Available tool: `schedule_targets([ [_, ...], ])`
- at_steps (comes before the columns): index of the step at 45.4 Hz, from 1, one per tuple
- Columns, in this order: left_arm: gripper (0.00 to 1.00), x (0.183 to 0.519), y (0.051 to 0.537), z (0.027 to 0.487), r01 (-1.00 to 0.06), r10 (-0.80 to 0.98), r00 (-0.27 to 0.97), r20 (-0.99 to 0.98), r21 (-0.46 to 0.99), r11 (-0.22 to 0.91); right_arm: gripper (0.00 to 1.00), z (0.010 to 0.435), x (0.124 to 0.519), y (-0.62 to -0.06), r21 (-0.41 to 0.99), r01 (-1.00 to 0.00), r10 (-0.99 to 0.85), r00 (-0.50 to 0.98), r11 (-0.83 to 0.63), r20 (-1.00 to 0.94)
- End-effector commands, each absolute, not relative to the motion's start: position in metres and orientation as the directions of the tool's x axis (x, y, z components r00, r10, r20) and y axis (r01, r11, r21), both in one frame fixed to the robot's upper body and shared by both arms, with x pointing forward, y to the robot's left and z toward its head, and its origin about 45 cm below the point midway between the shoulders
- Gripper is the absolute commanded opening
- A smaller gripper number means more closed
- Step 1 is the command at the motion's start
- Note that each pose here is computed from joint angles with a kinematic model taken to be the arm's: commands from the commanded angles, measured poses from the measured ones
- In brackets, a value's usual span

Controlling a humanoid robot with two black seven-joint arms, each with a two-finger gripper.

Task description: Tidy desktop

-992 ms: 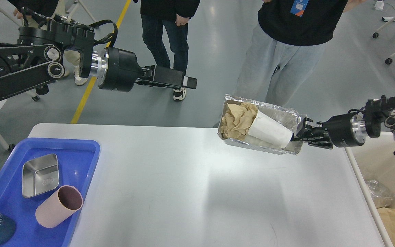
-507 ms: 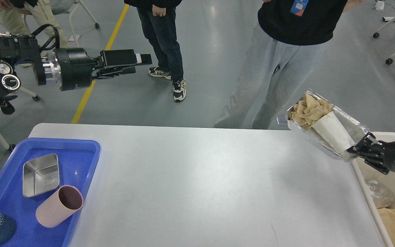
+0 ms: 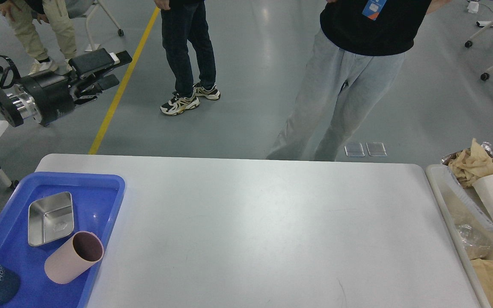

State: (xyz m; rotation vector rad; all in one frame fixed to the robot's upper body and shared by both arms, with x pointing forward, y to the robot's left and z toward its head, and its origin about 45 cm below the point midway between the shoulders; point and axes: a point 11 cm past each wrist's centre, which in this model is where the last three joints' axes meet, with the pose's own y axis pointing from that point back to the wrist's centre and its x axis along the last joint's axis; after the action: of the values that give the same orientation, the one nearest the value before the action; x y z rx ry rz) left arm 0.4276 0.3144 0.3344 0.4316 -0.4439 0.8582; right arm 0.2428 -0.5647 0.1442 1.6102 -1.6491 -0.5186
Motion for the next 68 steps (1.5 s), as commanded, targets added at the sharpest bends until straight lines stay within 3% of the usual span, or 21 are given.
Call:
schedule_targets([
  [1,0.92,0.427,0.328,0.326,-0.823,0.674,0.549,0.495,0.18,0.538,0.0,0.138,0.226,-0.579,0.752,-0.637,-0.97,0.024,0.172,0.242],
  [5,0.92,0.427,0.331,0.322,-0.832,0.685,0.539,0.491,0.182,0.524,0.03,0.135,0.22,-0.582,0.756,-0.626,-0.967,0.012,0.191,0.255],
  [9,0.92,0.426,0.332,0.32,-0.837,0.69,0.533,0.491,0.182,0.517,0.29,0.136,0.22,-0.586,0.748,-0.627,-0.962,-0.009,0.219,0.275],
  [13,0.92,0.427,0.333,0.32,-0.839,0.692,0.528,0.493,0.178,0.513,0.73,0.138,0.221,-0.591,0.738,-0.629,-0.956,-0.031,0.245,0.291],
  [21,0.92,0.428,0.336,0.32,-0.845,0.696,0.52,0.495,0.178,0.504,0.96,0.139,0.22,-0.594,0.729,-0.632,-0.959,-0.085,0.262,0.271],
  [37,0.92,0.43,0.342,0.322,-0.874,0.773,0.478,0.416,0.137,0.466,1.0,0.14,0.228,-0.59,0.717,-0.649,-0.962,-0.099,0.256,0.254],
  [44,0.92,0.427,0.352,0.312,-0.903,0.862,0.428,0.269,0.11,0.414,1.0,0.146,0.249,-0.582,0.675,-0.697,-0.967,-0.117,0.241,0.224],
  [58,0.95,0.445,0.355,0.3,-0.949,0.947,0.314,0.064,0.005,0.314,0.99,0.187,0.349,-0.529,0.419,-0.874,-0.962,-0.272,0.246,-0.003],
  [68,0.96,0.464,0.332,0.292,-0.976,0.976,0.212,-0.048,-0.06,0.21,1.0,0.2,0.417,-0.452,0.306,-0.896,-0.87,-0.407,0.322,-0.278],
])
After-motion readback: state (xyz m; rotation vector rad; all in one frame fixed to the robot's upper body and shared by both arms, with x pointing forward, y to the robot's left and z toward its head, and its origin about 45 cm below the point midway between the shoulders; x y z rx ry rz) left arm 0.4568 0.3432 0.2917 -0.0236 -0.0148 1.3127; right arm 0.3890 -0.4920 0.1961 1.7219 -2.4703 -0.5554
